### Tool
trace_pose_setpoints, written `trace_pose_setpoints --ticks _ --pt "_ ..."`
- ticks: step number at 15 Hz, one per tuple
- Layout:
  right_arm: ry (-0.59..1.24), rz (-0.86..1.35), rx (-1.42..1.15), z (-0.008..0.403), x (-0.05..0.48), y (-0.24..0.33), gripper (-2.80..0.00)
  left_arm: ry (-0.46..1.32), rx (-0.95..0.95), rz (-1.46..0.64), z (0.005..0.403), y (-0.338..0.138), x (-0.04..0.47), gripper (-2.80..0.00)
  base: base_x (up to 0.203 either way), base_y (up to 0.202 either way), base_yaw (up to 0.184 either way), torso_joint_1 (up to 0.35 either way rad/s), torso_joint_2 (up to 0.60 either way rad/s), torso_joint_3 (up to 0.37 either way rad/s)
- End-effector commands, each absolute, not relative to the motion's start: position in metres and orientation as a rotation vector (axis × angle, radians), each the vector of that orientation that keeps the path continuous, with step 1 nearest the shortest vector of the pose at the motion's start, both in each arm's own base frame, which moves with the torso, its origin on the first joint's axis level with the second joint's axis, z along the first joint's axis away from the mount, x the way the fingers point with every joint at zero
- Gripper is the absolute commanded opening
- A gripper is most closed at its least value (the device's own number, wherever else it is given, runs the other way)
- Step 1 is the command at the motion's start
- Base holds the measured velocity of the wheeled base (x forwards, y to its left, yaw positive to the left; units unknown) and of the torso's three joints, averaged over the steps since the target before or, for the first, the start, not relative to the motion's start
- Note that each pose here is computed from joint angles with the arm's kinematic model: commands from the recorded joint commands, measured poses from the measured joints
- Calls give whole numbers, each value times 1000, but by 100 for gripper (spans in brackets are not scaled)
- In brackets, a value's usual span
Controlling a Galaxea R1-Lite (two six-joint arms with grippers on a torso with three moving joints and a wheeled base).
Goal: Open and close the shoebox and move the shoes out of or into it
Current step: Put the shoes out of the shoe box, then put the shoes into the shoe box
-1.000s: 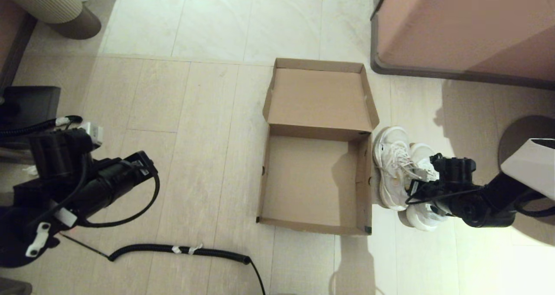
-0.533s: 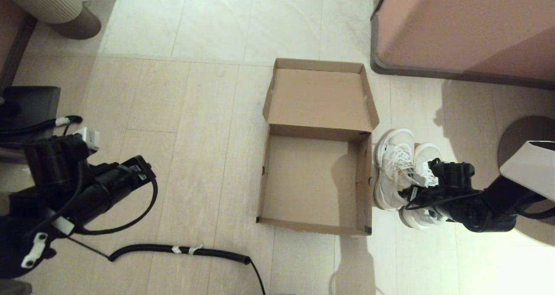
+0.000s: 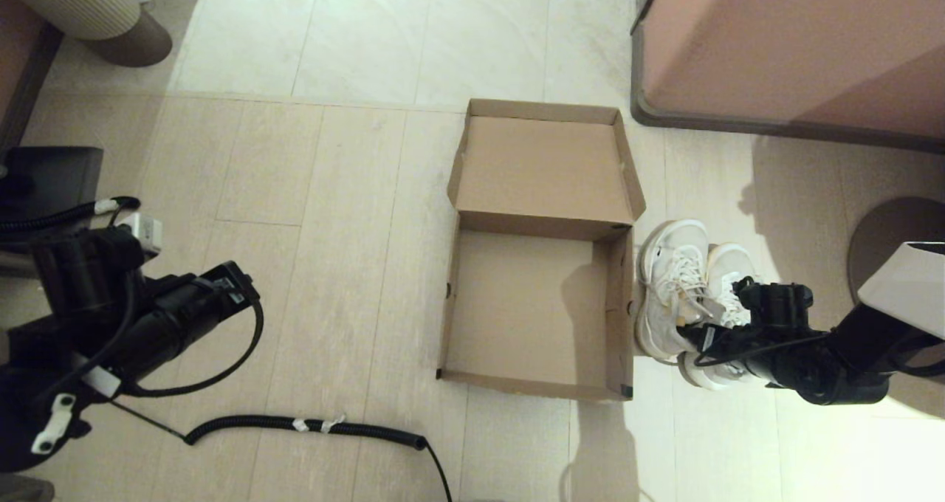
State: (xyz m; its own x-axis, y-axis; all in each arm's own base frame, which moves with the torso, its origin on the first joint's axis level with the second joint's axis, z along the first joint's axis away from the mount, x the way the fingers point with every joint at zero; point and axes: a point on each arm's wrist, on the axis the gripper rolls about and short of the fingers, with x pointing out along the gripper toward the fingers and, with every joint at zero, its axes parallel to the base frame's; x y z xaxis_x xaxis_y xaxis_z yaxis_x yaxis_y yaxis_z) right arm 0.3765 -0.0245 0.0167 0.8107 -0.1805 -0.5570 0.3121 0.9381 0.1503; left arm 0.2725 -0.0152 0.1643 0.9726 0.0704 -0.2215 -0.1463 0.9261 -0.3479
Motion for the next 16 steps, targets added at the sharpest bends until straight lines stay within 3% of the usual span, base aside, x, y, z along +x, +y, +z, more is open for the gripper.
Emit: trace_pose_setpoints --ticks 1,10,11,16 --pt "548 -277 240 25 372 -24 0 190 -376 124 168 -11 273 -280 0 0 0 0 0 0" --pt "412 -263 246 99 318 -21 0 132 -375 122 183 -10 263 -280 0 0 0 0 0 0" --pt "403 -260 246 104 309 -20 -280 139 -376 125 181 -10 261 -280 0 0 0 0 0 0" --pt "355 -211 242 128 249 -6 -280 143 -375 130 178 -8 226 -280 0 0 0 0 0 0"
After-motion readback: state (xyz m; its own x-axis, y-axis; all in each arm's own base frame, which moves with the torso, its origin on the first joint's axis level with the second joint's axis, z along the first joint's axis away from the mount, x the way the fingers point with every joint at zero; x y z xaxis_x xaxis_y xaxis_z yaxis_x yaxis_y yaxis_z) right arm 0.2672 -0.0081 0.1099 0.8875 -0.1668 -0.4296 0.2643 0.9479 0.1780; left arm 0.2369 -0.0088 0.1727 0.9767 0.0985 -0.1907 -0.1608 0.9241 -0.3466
